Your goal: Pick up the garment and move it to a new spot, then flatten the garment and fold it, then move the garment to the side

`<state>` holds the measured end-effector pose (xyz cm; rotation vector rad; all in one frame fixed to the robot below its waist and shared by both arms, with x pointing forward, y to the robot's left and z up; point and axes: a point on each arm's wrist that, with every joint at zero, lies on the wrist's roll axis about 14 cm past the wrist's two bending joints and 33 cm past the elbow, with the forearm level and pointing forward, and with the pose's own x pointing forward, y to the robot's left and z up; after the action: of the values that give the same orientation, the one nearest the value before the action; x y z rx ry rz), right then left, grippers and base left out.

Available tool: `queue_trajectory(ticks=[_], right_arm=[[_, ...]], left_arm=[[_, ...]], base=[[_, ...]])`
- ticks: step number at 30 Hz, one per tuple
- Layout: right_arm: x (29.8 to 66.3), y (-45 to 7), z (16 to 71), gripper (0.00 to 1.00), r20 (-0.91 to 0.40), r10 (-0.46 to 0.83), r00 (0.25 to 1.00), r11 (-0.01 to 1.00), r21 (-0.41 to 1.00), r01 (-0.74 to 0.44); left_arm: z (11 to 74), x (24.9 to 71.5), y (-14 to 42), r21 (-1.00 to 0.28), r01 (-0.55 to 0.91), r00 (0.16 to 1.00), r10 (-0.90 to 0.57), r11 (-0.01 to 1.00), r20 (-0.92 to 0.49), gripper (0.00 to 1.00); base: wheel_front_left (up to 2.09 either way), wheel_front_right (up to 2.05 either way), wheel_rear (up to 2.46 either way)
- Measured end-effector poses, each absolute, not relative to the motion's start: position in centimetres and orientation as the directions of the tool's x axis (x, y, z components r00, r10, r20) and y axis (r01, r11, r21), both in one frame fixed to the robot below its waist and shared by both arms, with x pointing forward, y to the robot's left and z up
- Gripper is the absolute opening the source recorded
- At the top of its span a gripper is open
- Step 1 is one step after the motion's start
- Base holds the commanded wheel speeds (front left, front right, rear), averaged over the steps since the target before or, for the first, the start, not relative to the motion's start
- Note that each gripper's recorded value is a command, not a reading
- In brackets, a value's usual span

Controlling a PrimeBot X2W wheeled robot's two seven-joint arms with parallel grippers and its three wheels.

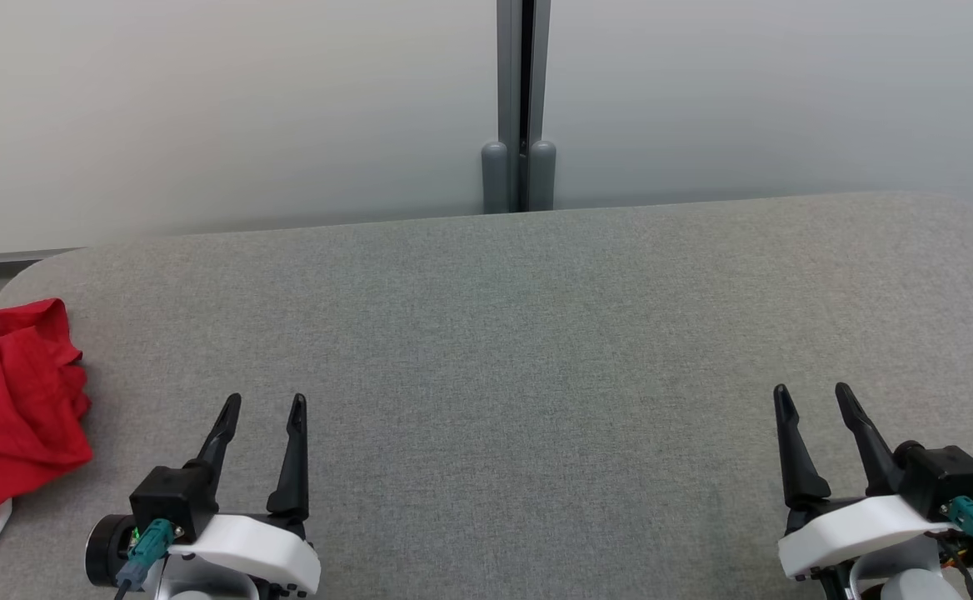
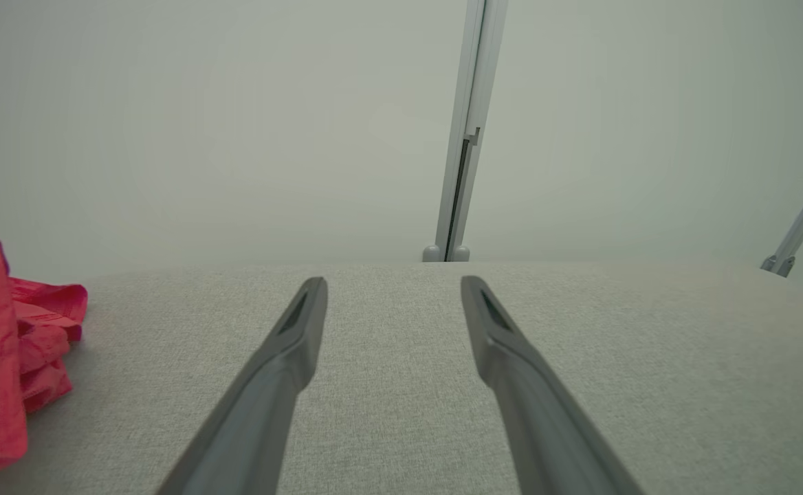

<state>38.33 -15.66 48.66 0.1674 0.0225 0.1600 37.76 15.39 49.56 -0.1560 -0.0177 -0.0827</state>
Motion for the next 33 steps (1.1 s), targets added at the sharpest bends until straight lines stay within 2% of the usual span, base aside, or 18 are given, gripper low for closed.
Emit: queue_trajectory(ticks=[14,33], right_arm=[[38.2,-15.2,48.2,1.0,-0.015,0.178,0.984,0.977,0.12,-0.175],[38.1,-15.3,47.9,1.0,-0.019,0.167,0.986,0.975,0.153,-0.162]], left_arm=[[48.7,37.4,15.4,-0.089,0.081,0.997,-0.081,0.993,0.008,1.0],[47.5,37.1,15.4,-0.111,0.065,0.997,-0.068,0.992,-0.025,1.0]], base=[[0.0,0.0,0.0],[0.0,0.0,0.0]])
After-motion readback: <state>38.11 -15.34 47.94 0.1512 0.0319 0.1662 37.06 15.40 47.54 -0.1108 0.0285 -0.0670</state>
